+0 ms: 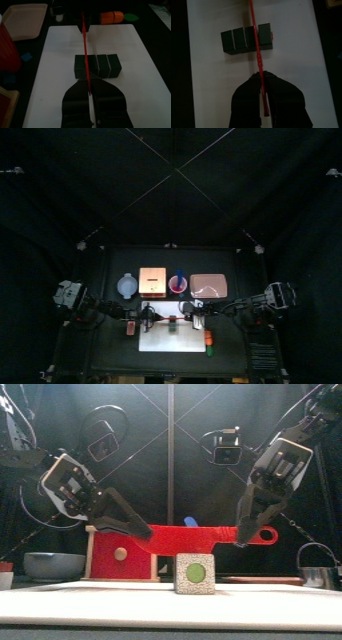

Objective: Cut the sushi into 4 pieces with the knife
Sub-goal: Cut the sushi into 4 pieces

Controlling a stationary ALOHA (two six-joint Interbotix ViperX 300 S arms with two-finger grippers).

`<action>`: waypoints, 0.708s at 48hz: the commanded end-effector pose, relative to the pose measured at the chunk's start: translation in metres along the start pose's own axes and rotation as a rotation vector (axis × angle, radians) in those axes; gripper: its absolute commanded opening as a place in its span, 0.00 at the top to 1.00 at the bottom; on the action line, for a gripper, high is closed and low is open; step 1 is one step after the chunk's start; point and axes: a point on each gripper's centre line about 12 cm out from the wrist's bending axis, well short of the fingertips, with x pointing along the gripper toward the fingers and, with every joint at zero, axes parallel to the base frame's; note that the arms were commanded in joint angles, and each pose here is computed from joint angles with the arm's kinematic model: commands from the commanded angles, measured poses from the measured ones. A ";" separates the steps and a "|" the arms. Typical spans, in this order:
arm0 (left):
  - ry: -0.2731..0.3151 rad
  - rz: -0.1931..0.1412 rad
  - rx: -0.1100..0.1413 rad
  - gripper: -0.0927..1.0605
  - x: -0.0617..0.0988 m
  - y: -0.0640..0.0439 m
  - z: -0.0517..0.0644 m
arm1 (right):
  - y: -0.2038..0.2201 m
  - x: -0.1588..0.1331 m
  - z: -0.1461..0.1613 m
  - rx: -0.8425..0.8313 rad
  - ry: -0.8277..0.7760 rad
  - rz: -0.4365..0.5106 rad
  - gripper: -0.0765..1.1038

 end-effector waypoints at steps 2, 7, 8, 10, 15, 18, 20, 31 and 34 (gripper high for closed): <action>-0.031 0.013 -0.013 0.73 0.006 0.001 0.010 | 0.001 -0.005 0.021 0.006 -0.065 0.004 0.86; -0.010 0.027 -0.020 0.73 0.008 0.003 0.003 | -0.001 -0.002 0.017 0.008 -0.052 0.000 0.86; -0.005 0.027 -0.019 0.73 0.009 0.003 0.001 | -0.001 -0.001 0.017 0.008 -0.049 -0.001 0.86; 0.003 0.032 -0.022 0.73 0.010 0.003 -0.002 | -0.001 0.000 0.015 0.010 -0.043 -0.002 0.86; 0.026 0.034 -0.020 0.73 0.012 0.003 -0.009 | -0.002 0.005 0.010 0.012 -0.023 -0.006 0.86; 0.044 0.041 -0.021 0.73 0.014 0.004 -0.016 | -0.004 0.010 0.005 0.013 -0.007 -0.011 0.86; 0.057 0.045 -0.022 0.73 0.016 0.005 -0.020 | -0.005 0.014 0.001 0.013 0.006 -0.015 0.86; 0.123 0.080 -0.040 0.73 0.024 0.008 -0.042 | -0.010 0.032 -0.015 0.019 0.062 -0.034 0.86; 0.136 0.084 -0.045 0.73 0.026 0.008 -0.045 | -0.010 0.033 -0.016 0.019 0.065 -0.036 0.86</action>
